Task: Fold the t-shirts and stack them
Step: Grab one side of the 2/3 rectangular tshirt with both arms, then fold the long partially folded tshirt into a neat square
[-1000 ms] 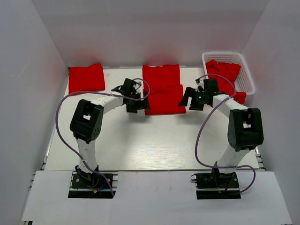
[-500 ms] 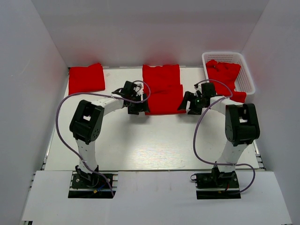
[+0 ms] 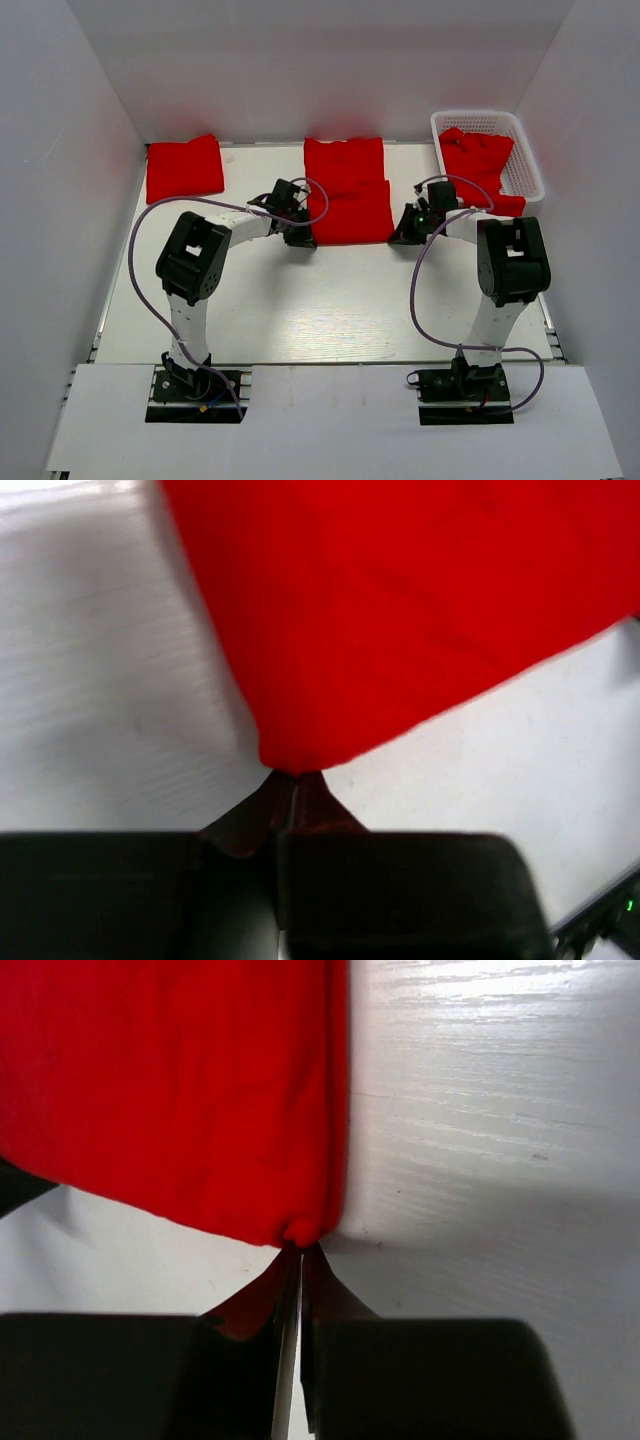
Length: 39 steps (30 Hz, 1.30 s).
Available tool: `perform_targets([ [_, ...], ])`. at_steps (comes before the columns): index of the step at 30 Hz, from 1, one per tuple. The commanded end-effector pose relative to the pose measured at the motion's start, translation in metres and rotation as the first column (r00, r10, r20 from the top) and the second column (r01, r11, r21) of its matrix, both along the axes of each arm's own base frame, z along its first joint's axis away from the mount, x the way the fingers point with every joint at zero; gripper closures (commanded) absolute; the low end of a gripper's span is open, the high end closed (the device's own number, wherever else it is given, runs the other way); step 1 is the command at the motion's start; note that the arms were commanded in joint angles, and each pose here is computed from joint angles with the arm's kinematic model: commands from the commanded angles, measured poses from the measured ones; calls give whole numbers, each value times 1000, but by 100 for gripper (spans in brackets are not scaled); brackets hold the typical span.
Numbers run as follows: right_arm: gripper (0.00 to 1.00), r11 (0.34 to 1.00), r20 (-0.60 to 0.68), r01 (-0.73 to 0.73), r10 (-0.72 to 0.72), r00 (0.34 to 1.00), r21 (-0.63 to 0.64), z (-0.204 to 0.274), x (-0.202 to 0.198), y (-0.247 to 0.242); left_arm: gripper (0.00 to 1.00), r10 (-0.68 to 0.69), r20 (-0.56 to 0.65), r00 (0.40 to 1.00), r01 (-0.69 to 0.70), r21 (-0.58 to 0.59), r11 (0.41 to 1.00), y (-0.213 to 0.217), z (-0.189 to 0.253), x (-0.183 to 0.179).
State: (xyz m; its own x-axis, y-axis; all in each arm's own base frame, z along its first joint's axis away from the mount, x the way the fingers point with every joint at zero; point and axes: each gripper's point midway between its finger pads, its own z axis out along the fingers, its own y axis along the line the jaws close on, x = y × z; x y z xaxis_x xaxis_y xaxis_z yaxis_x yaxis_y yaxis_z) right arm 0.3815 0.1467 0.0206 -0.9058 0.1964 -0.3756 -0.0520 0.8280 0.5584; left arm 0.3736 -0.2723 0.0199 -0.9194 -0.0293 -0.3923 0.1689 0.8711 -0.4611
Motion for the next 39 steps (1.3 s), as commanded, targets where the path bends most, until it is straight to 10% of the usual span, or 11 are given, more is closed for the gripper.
perform_targets([
  [1, 96, 1000, 40, 5, -5, 999, -5, 1, 13, 0, 93, 19, -24, 1000, -18, 32, 999, 3, -15, -2],
  [22, 100, 998, 104, -39, 43, 994, -41, 72, -140, -21, 100, -141, -112, 984, 135, -53, 989, 7, 80, -126],
  [39, 100, 996, 408, 54, -23, 913, -66, 171, 2, -22, 100, 80, 238, 968, -82, -2, 997, -1, 177, 33],
])
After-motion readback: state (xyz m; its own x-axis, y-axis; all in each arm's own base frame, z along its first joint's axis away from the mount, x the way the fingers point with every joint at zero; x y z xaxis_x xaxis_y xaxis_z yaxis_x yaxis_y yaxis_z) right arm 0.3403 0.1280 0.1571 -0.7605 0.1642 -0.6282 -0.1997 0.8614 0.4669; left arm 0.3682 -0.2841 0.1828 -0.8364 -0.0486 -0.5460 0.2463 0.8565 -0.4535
